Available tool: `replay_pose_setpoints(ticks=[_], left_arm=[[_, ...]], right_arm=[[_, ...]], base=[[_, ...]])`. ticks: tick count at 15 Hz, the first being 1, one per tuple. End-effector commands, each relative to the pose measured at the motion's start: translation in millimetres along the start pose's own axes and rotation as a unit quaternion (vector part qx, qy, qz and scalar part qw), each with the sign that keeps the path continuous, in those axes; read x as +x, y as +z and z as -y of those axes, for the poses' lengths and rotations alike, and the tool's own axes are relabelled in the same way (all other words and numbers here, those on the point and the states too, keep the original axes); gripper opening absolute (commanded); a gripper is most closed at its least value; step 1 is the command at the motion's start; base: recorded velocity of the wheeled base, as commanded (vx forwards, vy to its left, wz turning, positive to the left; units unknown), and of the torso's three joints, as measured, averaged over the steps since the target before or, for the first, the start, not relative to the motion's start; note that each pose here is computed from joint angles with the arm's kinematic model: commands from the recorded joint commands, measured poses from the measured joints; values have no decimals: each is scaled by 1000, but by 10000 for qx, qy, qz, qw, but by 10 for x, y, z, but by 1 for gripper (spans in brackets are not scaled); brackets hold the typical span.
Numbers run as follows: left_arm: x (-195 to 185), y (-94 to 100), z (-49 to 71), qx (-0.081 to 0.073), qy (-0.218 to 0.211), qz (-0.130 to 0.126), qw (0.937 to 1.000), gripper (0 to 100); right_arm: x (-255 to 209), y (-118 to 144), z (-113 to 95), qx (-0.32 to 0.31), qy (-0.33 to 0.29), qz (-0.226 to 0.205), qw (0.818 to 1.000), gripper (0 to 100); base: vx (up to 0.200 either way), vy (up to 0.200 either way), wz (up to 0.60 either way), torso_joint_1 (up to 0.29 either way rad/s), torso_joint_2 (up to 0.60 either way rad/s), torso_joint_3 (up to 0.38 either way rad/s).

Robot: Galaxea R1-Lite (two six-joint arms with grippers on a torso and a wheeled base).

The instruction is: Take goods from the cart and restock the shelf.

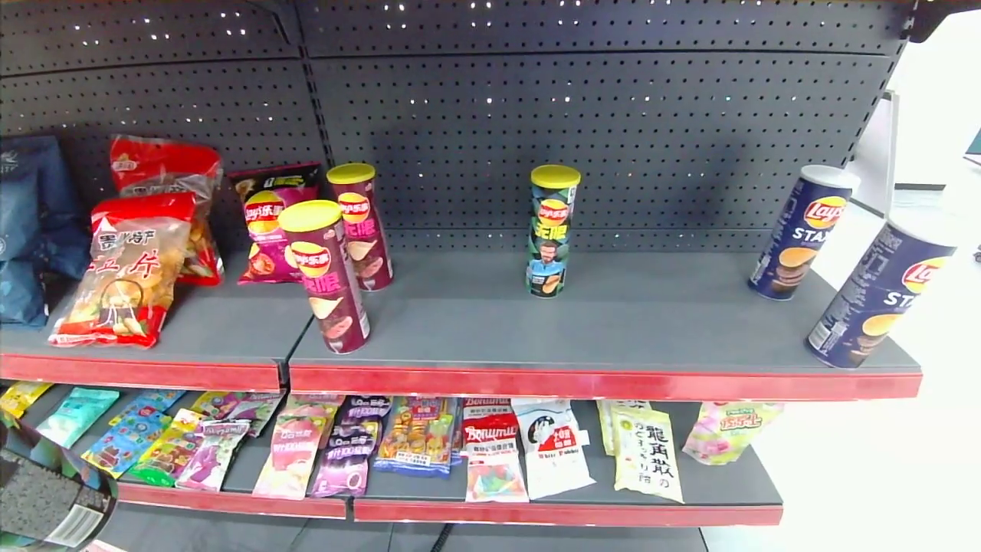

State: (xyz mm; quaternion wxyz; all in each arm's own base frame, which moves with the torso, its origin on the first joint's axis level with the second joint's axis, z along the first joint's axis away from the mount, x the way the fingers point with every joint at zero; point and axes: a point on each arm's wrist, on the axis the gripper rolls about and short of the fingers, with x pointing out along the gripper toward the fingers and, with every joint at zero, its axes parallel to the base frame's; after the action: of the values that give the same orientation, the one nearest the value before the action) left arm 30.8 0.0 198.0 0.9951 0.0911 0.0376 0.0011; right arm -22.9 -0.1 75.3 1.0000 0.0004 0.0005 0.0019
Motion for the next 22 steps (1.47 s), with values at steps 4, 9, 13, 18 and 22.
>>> replay_pose_setpoints(ticks=[4,9,13,18,22], left_arm=[[-25,-43,7,1,2,5,10000,0],[-99,-77,12,119,23,149,9998,0],[-242,-164,24,228,58,385,9990,0],[-388,-227,31,402,51,497,9979,0],[-381,-269,48,407,-210,493,9977,0]], right_arm=[[1,1,0,3,4,-2,10000,100],[1,1,0,-12,12,-2,10000,100],[3,10,-12,-303,296,-9,9991,100],[48,724,-34,-237,721,159,9970,100],[939,1510,-169,-245,1993,-835,9761,100]], base=[[200,0,0,-3,-2,4],[40,0,0,0,1,0],[0,0,0,0,0,0],[0,0,0,0,0,0],[0,0,0,0,0,0]])
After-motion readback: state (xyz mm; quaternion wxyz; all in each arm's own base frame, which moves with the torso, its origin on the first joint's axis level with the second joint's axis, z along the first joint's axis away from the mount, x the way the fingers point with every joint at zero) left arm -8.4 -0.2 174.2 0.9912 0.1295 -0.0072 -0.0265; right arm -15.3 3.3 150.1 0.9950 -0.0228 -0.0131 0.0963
